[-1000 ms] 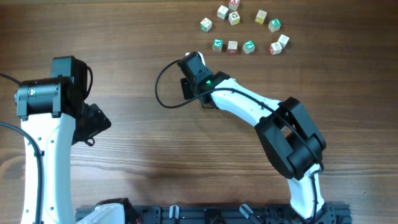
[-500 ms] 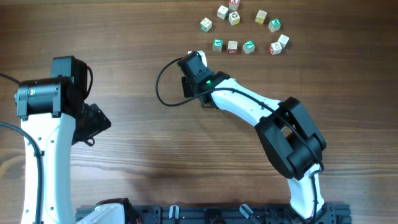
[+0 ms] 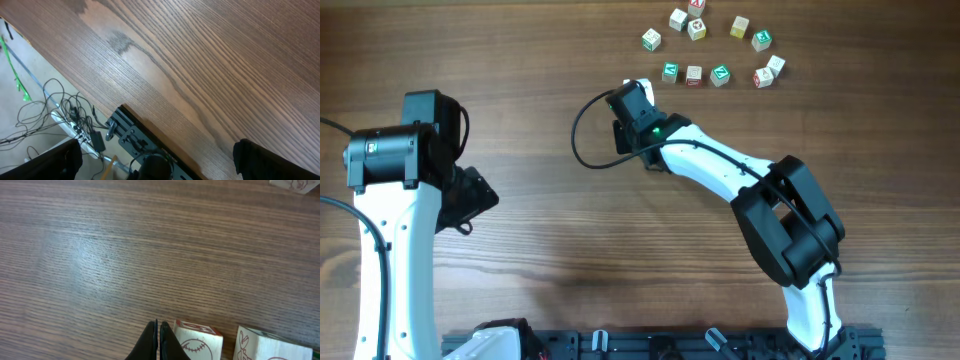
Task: Form a horizontal line
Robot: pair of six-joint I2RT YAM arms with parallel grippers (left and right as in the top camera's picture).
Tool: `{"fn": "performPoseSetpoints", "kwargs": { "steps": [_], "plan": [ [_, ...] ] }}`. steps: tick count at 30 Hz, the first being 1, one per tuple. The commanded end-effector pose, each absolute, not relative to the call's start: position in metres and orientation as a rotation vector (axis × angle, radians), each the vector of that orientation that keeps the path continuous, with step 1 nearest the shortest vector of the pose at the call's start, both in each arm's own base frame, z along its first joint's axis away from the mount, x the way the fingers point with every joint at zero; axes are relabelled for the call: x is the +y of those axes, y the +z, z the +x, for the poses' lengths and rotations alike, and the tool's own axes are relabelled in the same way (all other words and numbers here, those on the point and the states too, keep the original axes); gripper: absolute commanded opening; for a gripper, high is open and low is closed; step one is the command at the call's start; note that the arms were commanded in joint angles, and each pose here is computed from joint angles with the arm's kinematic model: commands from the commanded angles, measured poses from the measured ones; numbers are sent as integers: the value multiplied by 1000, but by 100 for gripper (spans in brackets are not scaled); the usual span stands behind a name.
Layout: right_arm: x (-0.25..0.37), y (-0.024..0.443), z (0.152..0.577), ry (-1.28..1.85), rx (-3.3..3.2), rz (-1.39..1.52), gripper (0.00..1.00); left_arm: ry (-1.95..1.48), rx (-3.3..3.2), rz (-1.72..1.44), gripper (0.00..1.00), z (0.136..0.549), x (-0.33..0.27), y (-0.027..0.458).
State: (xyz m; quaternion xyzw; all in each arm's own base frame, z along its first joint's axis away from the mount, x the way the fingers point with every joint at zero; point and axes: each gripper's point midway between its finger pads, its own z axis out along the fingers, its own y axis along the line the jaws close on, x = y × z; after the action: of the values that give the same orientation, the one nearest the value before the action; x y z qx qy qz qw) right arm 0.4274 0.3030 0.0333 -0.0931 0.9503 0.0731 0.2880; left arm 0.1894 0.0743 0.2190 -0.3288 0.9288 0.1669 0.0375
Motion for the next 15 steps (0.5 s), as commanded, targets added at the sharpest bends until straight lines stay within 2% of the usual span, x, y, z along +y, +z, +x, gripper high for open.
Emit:
{"fn": "performPoseSetpoints", "kwargs": {
  "steps": [1,7,15],
  "plan": [
    [309,53,448,204,2484,-196,4,525,2830,-1017,100,186,77,222],
    [292,72,472,161,2431,-115,4,525,2830,-1017,100,186,77,222],
    [240,53,484,122,2524,-17,5,525,2830,-1017,100,186,77,222]
  ]
}}
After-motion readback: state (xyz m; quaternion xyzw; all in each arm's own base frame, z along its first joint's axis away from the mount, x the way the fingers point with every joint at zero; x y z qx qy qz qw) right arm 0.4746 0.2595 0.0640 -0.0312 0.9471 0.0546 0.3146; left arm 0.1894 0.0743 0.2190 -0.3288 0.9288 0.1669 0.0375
